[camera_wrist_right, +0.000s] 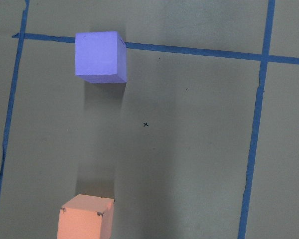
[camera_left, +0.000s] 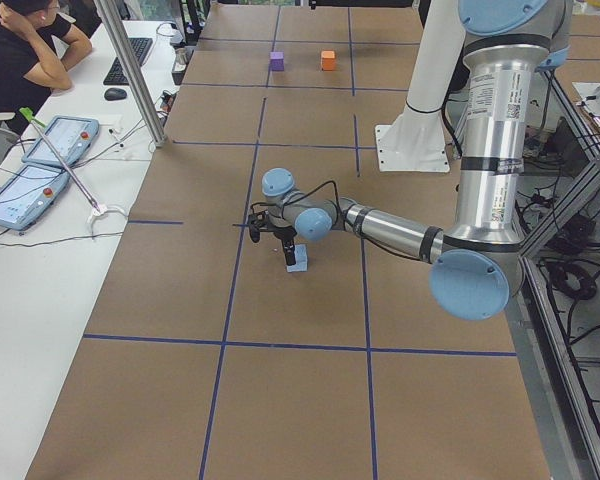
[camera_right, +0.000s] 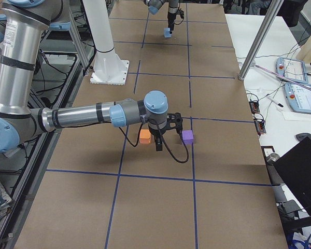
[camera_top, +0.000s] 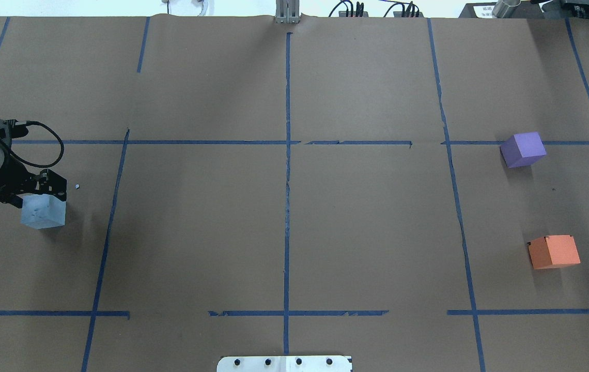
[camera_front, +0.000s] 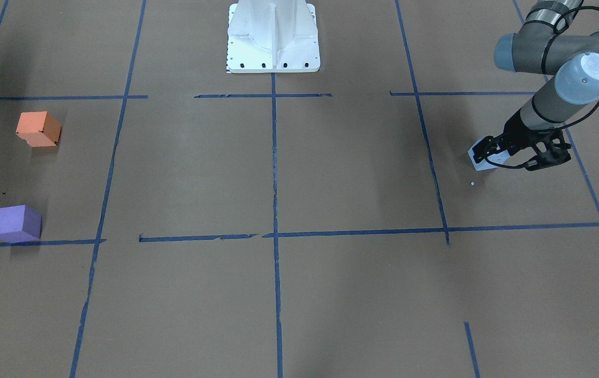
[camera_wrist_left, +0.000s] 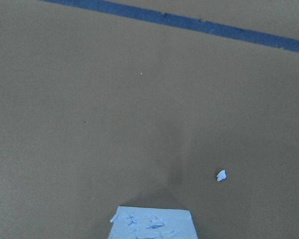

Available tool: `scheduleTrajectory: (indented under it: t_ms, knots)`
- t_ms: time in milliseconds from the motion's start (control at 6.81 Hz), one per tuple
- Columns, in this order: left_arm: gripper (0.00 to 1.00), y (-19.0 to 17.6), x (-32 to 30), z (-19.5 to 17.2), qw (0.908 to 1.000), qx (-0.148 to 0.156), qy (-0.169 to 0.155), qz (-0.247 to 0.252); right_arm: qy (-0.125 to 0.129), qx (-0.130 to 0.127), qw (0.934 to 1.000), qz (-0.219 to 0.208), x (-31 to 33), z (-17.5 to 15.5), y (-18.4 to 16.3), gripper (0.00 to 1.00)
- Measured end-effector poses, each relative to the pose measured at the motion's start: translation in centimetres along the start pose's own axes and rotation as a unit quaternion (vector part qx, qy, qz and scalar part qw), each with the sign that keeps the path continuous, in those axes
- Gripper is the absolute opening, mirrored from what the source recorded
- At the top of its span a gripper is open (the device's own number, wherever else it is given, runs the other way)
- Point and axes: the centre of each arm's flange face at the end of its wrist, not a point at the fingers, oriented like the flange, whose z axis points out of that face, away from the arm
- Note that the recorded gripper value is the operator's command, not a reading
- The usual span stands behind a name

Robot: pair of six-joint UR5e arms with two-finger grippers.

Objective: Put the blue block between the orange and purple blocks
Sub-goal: 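Lower the left gripper onto the light-blue cube and grasp it, then carry the light-blue cube toward table center with left gripper while right arm approaches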

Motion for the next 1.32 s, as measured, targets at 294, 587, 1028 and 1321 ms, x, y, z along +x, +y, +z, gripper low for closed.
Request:
scheduleTrajectory:
  t_ms: [294,587,1028,1321]
  knots:
    - [0.44,0.1,-0.4,1.2,0.9999,-0.009,-0.009,-0.002,0.0,-0.002,1.0,0.0,0.0,0.1,0.0,1.0]
    - [0.02,0.3,-0.5,2.1,0.9997,-0.018,-0.013,-0.006,-0.001,-0.003,1.0,-0.002,-0.2,0.3,-0.1,1.0]
    - [0.02,1.3,9.2,-4.0,0.9972,0.014,0.054,0.049,-0.005,-0.003,0.9999,-0.01,-1.1,0.3,-0.5,1.0]
    - [0.02,4.0,26.0,-7.2,0.9901,0.005,0.092,0.106,-0.019,-0.007,0.9998,-0.007,-4.1,1.0,-2.1,1.0]
